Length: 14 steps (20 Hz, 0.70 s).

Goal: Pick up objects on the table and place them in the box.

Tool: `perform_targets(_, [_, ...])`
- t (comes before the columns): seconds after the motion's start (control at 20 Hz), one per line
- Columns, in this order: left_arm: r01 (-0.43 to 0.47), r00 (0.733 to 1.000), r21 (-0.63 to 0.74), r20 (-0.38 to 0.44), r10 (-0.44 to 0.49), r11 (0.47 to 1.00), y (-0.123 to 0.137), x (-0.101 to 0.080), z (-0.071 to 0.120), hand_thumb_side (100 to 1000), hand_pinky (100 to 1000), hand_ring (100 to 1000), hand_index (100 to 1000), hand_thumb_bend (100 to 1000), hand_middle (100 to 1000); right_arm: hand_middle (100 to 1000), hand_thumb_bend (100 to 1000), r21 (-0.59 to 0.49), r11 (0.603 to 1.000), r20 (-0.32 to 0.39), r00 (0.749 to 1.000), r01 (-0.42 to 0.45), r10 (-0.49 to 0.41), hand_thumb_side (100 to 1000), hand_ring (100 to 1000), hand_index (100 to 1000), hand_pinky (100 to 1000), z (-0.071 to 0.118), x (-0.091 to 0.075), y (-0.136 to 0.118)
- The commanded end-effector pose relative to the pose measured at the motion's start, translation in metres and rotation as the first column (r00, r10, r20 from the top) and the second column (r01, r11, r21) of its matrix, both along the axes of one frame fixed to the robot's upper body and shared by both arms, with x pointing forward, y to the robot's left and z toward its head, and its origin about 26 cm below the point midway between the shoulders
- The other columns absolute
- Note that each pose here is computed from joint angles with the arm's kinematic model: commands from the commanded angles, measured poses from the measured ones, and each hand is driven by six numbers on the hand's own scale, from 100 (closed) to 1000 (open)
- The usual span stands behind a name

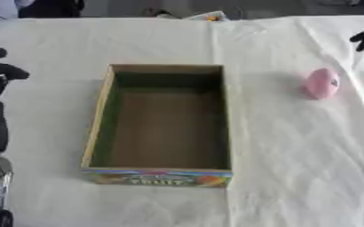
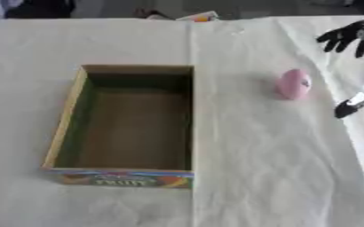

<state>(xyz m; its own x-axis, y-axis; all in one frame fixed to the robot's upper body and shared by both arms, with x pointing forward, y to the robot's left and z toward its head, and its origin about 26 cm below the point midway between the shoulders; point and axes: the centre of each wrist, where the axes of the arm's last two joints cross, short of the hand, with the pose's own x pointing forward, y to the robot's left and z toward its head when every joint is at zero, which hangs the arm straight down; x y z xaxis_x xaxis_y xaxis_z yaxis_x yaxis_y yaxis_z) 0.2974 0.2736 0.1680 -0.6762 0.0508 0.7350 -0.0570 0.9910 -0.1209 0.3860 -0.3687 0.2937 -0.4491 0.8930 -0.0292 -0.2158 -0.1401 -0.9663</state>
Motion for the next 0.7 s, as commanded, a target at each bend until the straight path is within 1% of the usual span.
perform_targets(0.05, [0.01,1.0,0.013,0.017,-0.01,1.0,0.001,-0.001,0.005,955,551,484,702,100,570,810,922,-0.022,0.999,0.024,0.999,0.03,-0.03,466,829,1000,668,0.007,0.005,0.003])
perform_targets(0.4, [0.018,1.0,0.01,0.015,-0.018,1.0,0.0,-0.001,0.004,956,551,484,701,100,571,793,902,0.002,0.998,0.037,0.997,0.07,-0.07,486,818,975,658,-0.004,0.023,0.012])
perform_targets(0.7, [0.021,1.0,0.008,0.013,-0.021,1.0,-0.001,-0.001,0.003,957,551,484,701,100,571,788,874,0.0,0.99,0.051,0.989,0.14,-0.14,495,816,959,655,-0.019,0.039,0.006])
